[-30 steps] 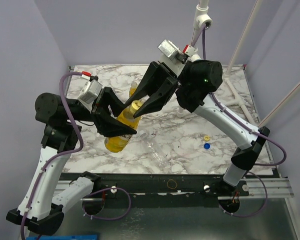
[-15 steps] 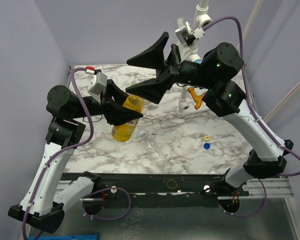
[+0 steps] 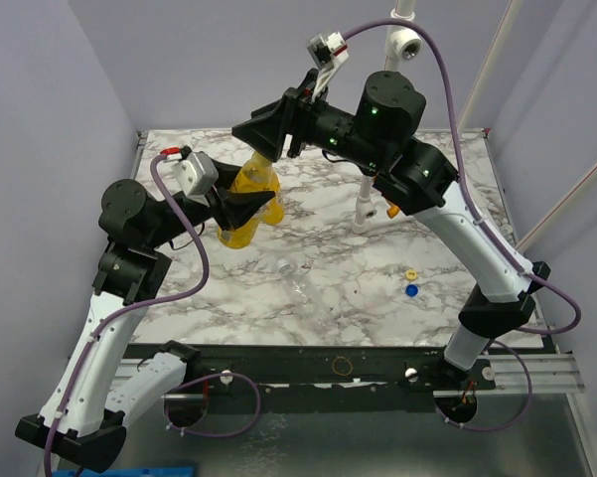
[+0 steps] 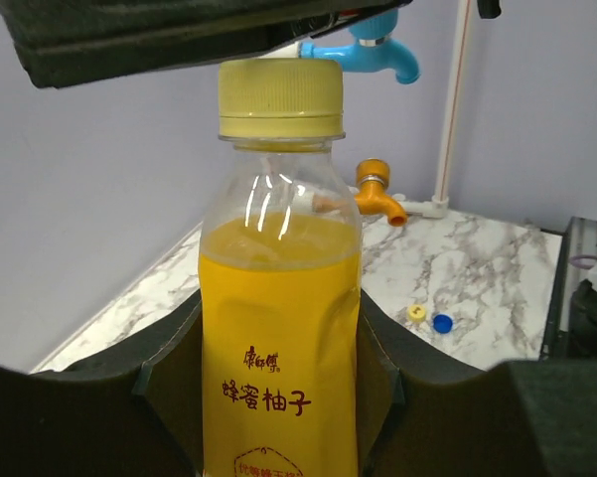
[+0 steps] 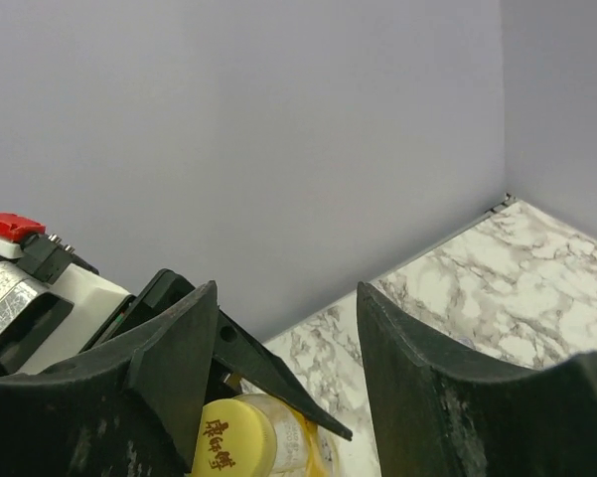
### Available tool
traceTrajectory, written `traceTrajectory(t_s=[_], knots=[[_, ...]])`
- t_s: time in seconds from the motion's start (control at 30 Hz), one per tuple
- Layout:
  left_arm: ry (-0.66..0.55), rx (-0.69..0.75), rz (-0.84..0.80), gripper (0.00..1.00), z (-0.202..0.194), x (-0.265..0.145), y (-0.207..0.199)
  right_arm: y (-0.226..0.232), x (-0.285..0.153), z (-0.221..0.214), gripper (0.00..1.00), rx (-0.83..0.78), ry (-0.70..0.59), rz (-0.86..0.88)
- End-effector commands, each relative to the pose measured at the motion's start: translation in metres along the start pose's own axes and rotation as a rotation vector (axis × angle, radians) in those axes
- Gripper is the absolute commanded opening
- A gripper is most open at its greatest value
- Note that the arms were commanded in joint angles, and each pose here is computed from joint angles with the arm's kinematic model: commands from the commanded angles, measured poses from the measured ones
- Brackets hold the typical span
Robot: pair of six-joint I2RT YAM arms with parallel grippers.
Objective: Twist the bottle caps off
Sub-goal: Unscrew the bottle cap from the plastic bottle.
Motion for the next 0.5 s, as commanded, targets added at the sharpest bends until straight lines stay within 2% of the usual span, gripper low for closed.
traceTrajectory(t_s=[0.0,0.17,0.37,0.47], knots=[[0.018,0.101,0.092,0.00,-0.002,-0.003,0.013,0.000,0.001,0.002,0.60,0.028,-0.014,-0.019],[0.031,0.099,0.139,0.00,-0.004,-0.003,0.020,-0.004,0.003,-0.009,0.61,0.048,0.012,-0.017],[0.035,0.076,0.168,0.00,-0.006,0.000,0.024,-0.006,-0.001,-0.014,0.57,0.056,0.002,-0.014],[0.031,0.065,0.169,0.00,-0.005,0.001,0.025,-0.006,0.000,-0.015,0.51,0.057,-0.003,-0.011]])
Point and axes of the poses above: each gripper's point midway between its finger pads, its own x axis out along the fingers, its own y axis along the line the jaws close on, z = x × y, the point moved 6 cm from there along -x, back along the fingers, and after that the axes turned 11 degrees about x, right-handed, at the moved point
